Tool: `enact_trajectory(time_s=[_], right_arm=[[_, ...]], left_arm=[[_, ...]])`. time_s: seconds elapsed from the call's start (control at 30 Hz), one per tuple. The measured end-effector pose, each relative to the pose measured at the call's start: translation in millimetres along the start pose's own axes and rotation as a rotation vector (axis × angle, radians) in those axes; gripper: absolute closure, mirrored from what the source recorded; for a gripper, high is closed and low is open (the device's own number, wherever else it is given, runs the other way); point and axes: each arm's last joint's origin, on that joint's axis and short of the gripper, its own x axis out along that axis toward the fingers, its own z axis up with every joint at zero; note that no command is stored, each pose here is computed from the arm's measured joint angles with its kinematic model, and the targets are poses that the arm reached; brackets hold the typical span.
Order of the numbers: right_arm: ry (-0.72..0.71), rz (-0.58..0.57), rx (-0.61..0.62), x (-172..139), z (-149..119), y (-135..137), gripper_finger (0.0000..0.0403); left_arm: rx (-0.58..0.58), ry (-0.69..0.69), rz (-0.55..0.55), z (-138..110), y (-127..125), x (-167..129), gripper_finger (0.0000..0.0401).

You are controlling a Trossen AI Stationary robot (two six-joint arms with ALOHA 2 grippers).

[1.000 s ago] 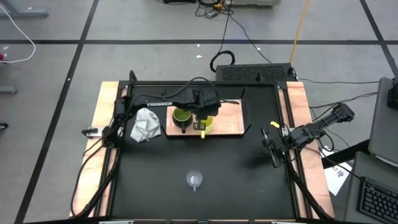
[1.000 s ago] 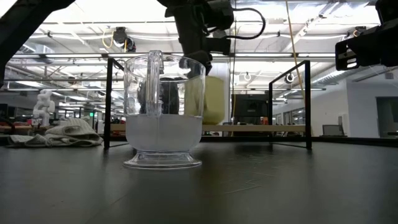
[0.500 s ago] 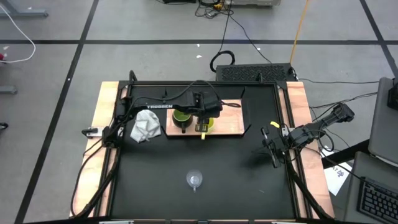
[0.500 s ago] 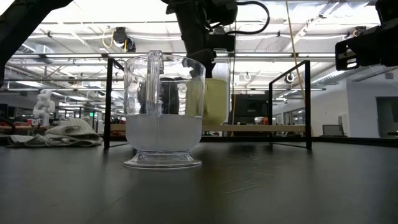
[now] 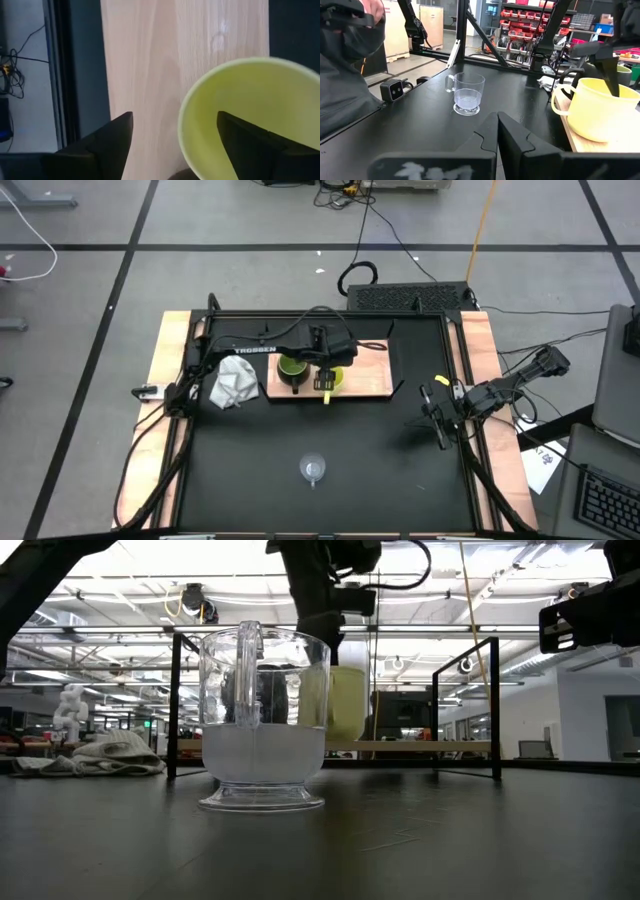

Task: Stack small to large cups/mugs on shelf
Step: Put the transparent mug on the shelf

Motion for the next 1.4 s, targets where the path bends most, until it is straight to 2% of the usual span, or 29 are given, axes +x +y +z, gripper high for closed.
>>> enact_trajectory(time_s=[0.43,0.5,0.6,0.8,0.83,1.03,1.13,1.27,1.4], right_arm=[[0.000,0.000,0.000,0.0,0.0,0.0,0.0403],[0.000,0.000,0.000,0.0,0.0,0.0,0.0403],[0.001,0.000,0.000,0.0,-0.1,0.0,0.0403],[0.001,0.000,0.000,0.0,-0.1,0.0,0.0403],[0.001,0.000,0.000,0.0,-0.1,0.0,0.0403],[0.001,0.000,0.000,0.0,-0.1,0.0,0.0403],[0.001,0.000,0.000,0.0,-0.1,0.0,0.0403],[0.001,0.000,0.000,0.0,-0.1,0.0,0.0403],[0.003,0.000,0.007,0.0,-0.3,0.0,0.0403]], left_arm=[[-0.007,-0.078,0.003,15.3,1.7,-60.1,0.0129],[-0.010,-0.087,-0.020,15.7,1.4,-66.8,0.0141],[-0.003,-0.098,-0.052,16.3,0.1,-69.1,0.0192],[0.001,-0.076,-0.060,13.5,1.8,-68.3,0.0369],[-0.001,-0.075,-0.060,13.3,2.5,-68.1,0.0384],[0.013,-0.069,-0.064,12.5,3.3,-67.6,0.0396],[0.015,-0.085,-0.100,13.4,2.4,-67.6,0.0398],[0.013,-0.181,-0.214,18.8,0.9,-71.7,0.0399],[0.016,-0.271,-0.223,21.3,1.0,-87.6,0.0400]])
